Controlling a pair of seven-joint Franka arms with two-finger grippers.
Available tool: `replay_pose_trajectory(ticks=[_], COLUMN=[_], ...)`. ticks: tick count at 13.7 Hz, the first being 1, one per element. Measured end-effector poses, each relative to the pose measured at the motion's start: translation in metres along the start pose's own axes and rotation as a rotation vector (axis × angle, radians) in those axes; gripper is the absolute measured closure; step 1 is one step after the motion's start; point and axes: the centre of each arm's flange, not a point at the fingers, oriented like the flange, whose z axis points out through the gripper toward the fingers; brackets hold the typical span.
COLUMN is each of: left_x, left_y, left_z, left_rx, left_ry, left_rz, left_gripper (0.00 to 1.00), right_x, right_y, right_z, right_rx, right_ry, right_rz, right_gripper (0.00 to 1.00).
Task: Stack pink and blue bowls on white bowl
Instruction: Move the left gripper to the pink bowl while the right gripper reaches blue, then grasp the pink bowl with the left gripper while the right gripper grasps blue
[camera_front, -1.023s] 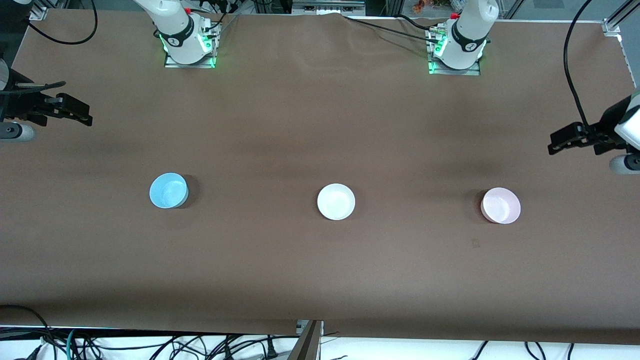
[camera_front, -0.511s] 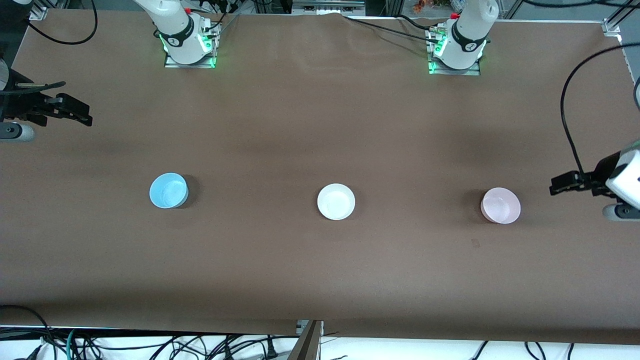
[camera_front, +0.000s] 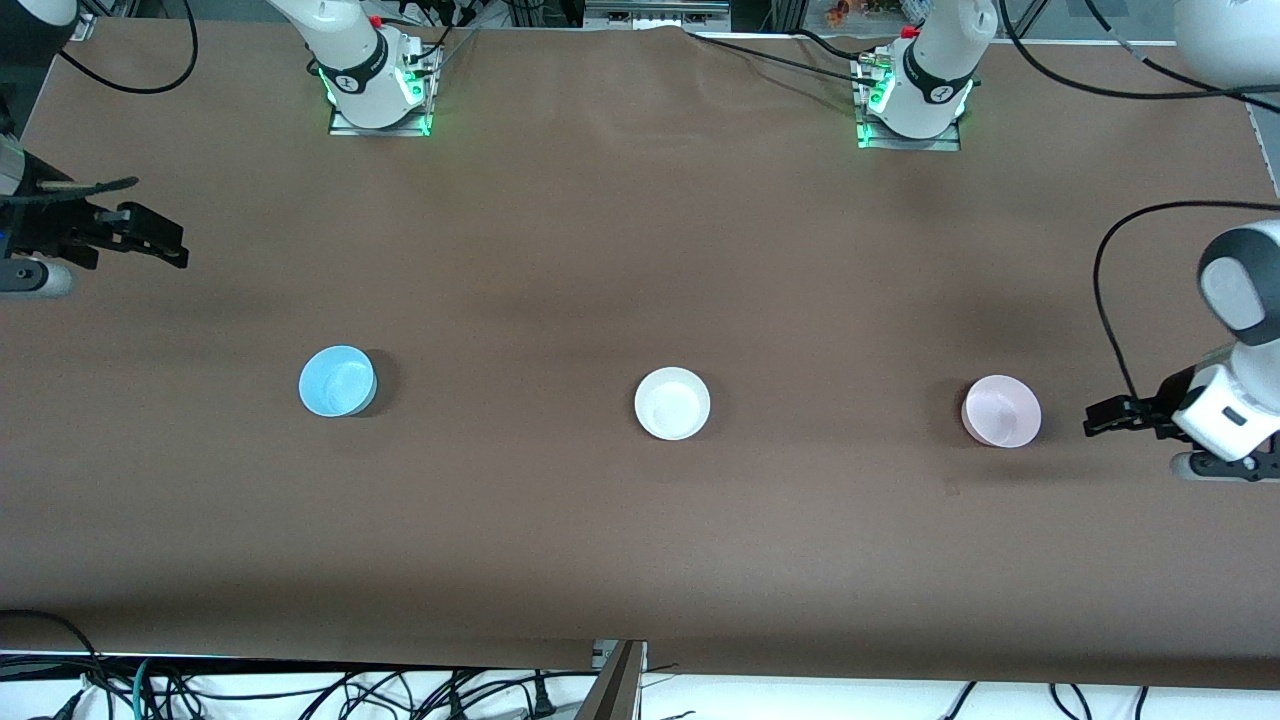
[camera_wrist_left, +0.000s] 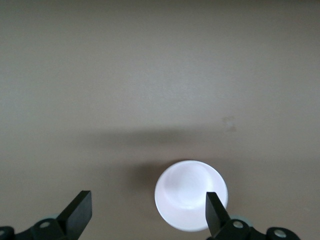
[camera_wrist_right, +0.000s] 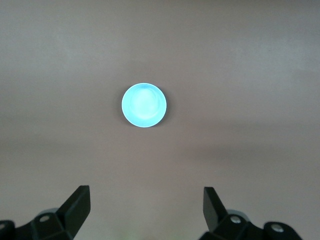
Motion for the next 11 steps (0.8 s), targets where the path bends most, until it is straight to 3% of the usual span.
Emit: replay_pose_trajectory(ticks=[4,7,11], left_x=[-0.008,-0.019,-0.04], left_y=[-0.004,-0.005,-0.011], left_z=[0.059,0.086,0.115], left_rx=[0.023,-0.044,-0.059], left_ry=[-0.001,0.018,0.017], left_rz=[0.022,-0.009,-0.027], left_gripper=[0.0,0.0,0.0], right_x=[0.016,0.03,0.046], right_y=[0.008,0.01,0.015], right_z=[0.027,0.038,0.069], right_rx=[0.001,0.001,0.003], right_ry=[-0.031,-0.001,-0.035], right_rz=[0.013,0.016,0.024], right_gripper=[0.0,0.0,0.0])
